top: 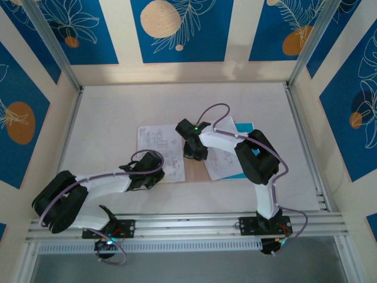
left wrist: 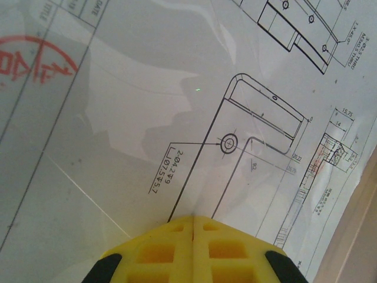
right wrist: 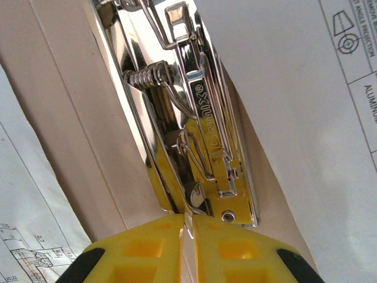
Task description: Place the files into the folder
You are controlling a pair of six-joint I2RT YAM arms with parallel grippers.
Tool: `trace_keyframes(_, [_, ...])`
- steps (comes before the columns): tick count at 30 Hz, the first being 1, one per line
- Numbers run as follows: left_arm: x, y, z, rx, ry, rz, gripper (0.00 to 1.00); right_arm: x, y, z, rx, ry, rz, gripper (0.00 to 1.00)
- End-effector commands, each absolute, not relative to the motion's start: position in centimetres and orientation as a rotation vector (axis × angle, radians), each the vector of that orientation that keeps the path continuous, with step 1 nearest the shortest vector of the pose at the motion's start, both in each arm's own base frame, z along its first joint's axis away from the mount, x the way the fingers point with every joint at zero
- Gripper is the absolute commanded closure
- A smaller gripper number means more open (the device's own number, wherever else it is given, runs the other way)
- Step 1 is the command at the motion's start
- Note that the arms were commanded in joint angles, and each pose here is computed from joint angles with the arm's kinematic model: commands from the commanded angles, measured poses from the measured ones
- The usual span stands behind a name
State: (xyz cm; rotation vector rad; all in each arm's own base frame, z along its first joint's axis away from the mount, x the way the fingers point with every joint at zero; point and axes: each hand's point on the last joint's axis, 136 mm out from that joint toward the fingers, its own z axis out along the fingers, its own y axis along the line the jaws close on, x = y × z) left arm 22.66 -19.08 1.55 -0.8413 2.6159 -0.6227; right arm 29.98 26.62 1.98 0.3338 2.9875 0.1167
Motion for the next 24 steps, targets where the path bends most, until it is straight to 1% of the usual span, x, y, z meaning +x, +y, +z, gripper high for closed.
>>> trace_keyframes(1, [18.8,-14.1,-2.6,-0.946,2.743,-0.300,1.00,26.7,21.6,-2.8,0.400,3.103,-0.203,0.85])
trace_keyframes(6, [18.7,-13.9,-2.6,-0.956,2.741,-0.297,1.00,26.6,20.3,-2.8,0.451,3.078,-0.270,0.85])
trace_keyframes(13, [18.6,-13.5,-2.9,-0.979,2.737,-0.294,1.00,26.9,19.5,-1.9,0.374,3.048,-0.333,0.86])
trace_keyframes(18, [18.6,-13.5,-2.9,-0.981,2.739,-0.293,1.00,27.1,19.7,-2.0,0.366,3.048,-0.302,0.86])
trace_keyframes(24, [18.6,-13.5,-2.8,-0.980,2.738,-0.296,1.00,28.3,20.5,-0.1,0.333,3.001,-0.226,0.86])
